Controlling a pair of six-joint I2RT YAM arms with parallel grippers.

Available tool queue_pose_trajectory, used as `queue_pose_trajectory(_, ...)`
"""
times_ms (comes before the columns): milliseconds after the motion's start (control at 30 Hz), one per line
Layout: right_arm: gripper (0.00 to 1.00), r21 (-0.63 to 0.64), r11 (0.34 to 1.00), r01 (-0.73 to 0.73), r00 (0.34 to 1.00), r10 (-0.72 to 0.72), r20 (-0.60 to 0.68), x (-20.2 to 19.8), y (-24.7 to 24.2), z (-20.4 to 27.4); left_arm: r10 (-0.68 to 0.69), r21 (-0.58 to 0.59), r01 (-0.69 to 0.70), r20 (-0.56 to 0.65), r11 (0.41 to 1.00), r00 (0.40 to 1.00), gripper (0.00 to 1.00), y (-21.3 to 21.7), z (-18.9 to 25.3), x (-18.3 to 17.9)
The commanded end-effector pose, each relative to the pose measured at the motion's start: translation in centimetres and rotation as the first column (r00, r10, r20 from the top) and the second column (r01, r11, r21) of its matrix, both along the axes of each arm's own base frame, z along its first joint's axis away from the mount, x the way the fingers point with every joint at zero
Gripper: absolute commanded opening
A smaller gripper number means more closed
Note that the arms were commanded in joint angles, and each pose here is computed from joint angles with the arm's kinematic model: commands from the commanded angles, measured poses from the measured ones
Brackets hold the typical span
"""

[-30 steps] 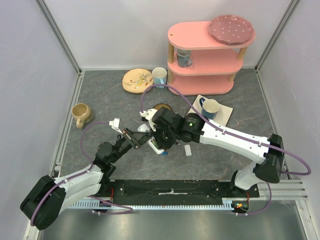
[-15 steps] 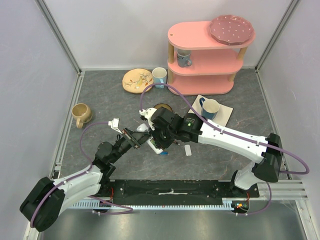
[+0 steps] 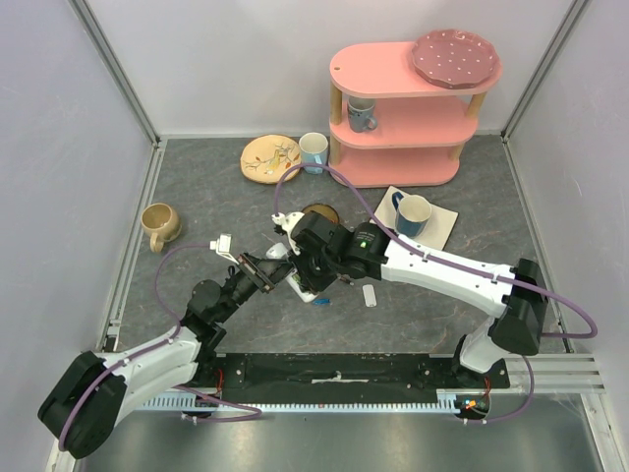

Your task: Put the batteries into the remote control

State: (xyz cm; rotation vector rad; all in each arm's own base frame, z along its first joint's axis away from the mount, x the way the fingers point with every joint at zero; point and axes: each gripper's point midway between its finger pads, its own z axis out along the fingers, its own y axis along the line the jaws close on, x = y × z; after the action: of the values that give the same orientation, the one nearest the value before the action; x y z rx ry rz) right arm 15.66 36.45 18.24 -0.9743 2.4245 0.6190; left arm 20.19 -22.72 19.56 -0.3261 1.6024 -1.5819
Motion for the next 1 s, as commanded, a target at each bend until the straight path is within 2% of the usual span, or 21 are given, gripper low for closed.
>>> queue_pose_trajectory(0, 0.0, 0.133, 0.991, 0.015, 0.999, -0.022, 0.045, 1.7, 3.6, 1.8, -0.077, -0.054, 0.077, 0.004, 0.996, 0.997, 0.02, 0.2, -0.8, -2.7)
queue_pose_trajectory(633, 0.0, 0.263, 0.962, 0.073, 0.996, -0.082, 0.024, 3.1, 5.8, 3.1, -0.084, -0.064, 0.084, 0.01, 0.994, 0.996, 0.02, 0.2, -0.5, -2.9)
queue_pose_trajectory(967, 0.1, 0.287, 0.954, 0.091, 0.995, -0.098, 0.012, 3.5, 6.5, 3.0, -0.072, -0.052, 0.073, 0.009, 0.996, 0.997, 0.02, 0.3, -0.6, -2.9)
